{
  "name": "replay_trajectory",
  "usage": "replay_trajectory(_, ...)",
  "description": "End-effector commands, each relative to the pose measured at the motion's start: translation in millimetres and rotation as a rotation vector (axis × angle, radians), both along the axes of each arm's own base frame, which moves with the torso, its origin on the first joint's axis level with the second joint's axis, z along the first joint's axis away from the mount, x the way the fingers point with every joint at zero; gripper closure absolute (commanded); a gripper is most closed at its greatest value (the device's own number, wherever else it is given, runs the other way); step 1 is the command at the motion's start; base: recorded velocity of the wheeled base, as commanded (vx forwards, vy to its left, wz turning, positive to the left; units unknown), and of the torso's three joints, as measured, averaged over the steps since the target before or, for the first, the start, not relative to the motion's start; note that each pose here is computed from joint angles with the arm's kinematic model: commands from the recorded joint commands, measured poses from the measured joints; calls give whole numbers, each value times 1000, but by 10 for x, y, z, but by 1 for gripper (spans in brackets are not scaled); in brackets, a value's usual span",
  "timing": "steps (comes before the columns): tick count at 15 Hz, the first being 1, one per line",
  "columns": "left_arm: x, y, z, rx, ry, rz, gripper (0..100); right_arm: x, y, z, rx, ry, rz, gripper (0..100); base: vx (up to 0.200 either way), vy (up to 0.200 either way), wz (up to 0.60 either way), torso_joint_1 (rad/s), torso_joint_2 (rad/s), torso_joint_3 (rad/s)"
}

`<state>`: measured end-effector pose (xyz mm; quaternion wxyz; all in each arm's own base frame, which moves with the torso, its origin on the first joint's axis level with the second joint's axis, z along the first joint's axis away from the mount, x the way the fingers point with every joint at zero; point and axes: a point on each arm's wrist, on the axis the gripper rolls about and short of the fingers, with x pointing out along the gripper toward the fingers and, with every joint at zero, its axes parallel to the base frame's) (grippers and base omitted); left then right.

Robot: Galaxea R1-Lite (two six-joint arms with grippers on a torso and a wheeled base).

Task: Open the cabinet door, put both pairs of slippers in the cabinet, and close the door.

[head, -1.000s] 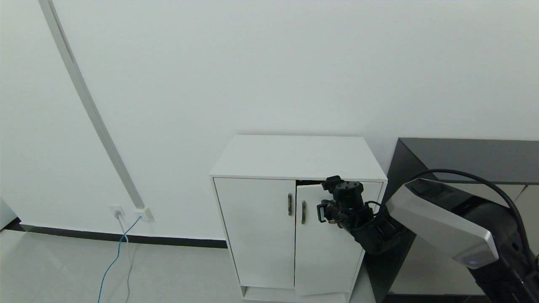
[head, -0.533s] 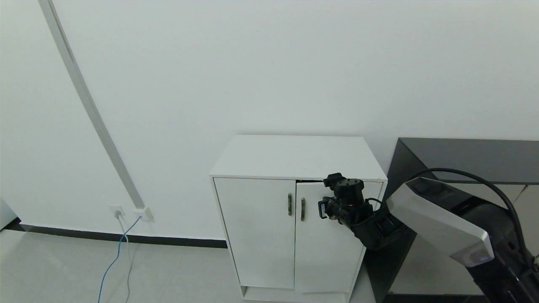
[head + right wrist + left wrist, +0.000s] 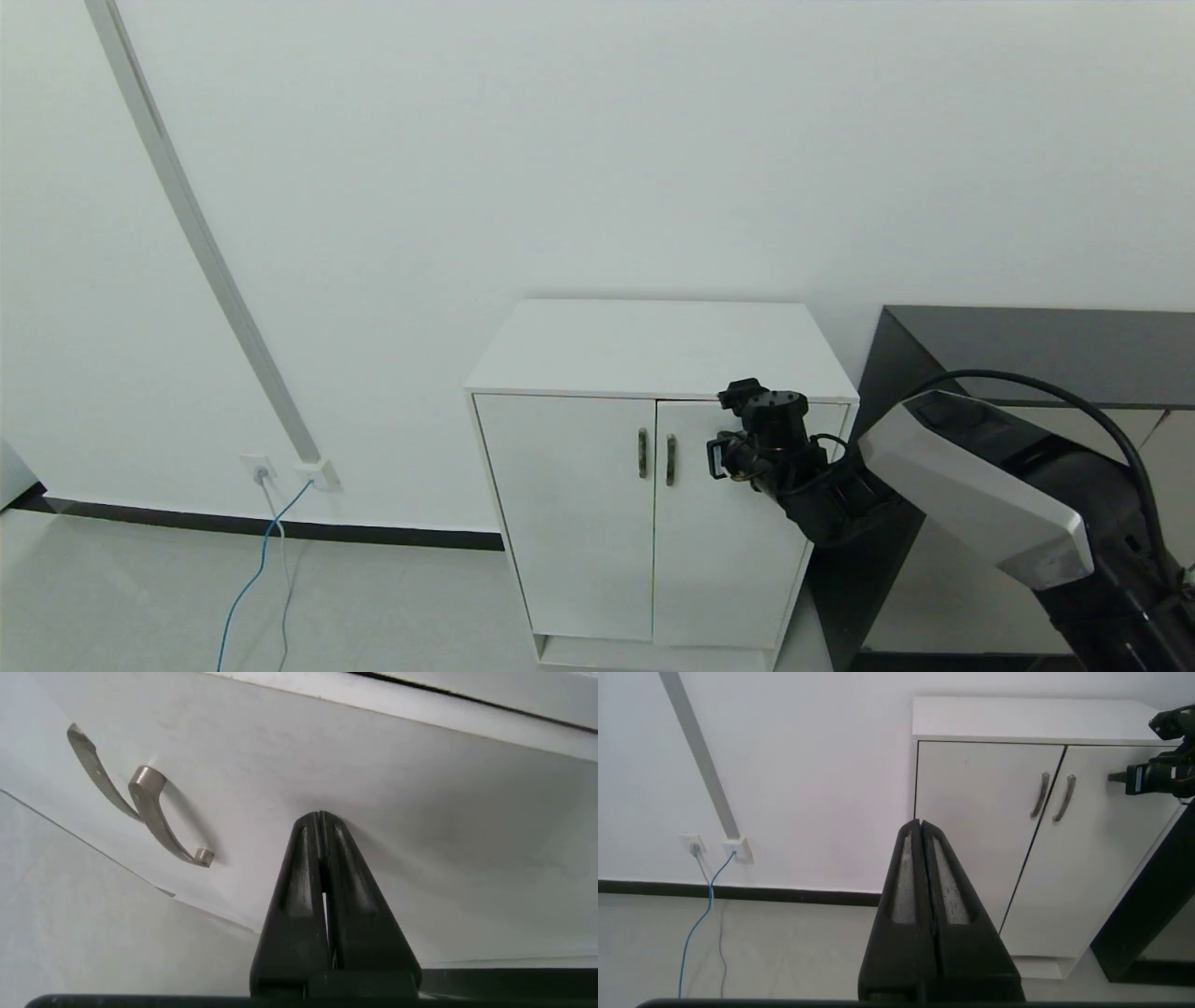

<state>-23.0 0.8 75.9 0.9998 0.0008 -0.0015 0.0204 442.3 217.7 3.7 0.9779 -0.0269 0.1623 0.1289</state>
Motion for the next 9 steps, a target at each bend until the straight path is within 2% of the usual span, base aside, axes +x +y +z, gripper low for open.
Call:
replay_trajectory(1, 1, 0, 0, 0, 1, 1, 100, 17, -8, 22, 4, -8, -3, 100, 0, 0, 0, 0, 0, 0)
replay_trajectory(9, 1, 0, 0, 0, 1, 1, 100, 67, -34, 46, 12, -23, -12, 100, 0, 0, 0, 0, 0, 0)
